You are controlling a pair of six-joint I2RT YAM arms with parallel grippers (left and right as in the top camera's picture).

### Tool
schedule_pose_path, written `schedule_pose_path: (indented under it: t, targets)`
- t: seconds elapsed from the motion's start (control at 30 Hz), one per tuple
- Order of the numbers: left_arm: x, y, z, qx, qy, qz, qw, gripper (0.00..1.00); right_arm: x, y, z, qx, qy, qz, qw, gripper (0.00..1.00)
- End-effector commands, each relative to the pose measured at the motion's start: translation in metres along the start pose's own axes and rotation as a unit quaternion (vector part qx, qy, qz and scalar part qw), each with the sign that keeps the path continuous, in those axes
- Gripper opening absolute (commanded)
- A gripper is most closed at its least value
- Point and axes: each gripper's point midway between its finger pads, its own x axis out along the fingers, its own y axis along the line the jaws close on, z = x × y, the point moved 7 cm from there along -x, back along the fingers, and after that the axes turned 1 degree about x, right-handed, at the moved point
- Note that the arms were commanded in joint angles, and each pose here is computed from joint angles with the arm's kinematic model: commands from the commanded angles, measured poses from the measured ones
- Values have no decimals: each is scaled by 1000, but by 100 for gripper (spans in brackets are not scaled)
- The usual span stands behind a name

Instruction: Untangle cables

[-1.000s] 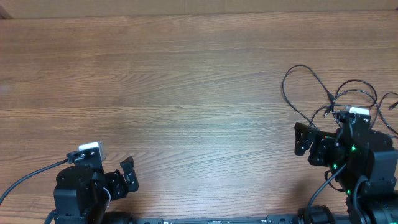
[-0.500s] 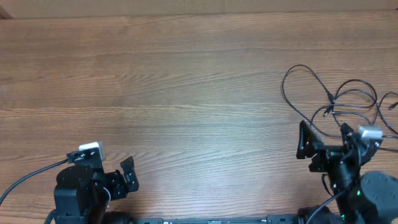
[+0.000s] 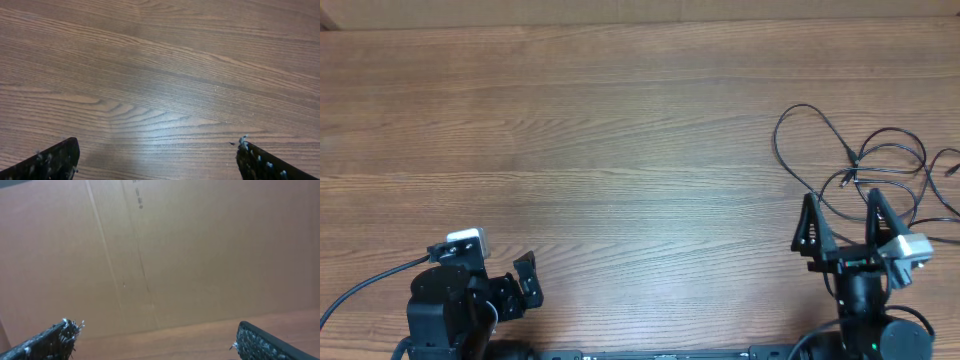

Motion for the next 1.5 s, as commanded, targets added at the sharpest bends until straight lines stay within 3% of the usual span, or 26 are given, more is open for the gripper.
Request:
schedule_pose_path:
  t: [0.0,0.33,0.53,1.47]
  targets:
    - [0,0,-1,-3,1,-3,1000,100,3,-3,-15,-1,-7,5,1000,100]
    - [0,0,-1,-3,1,-3,1000,100,10,-9,-70,-95,-10,48,994,100]
    - [0,0,-1,-3,1,-3,1000,100,4,-20,-121,-89,141,37,985,100]
    - [0,0,-1,-3,1,-3,1000,100,4,-19,-119,-87,137,37,986,100]
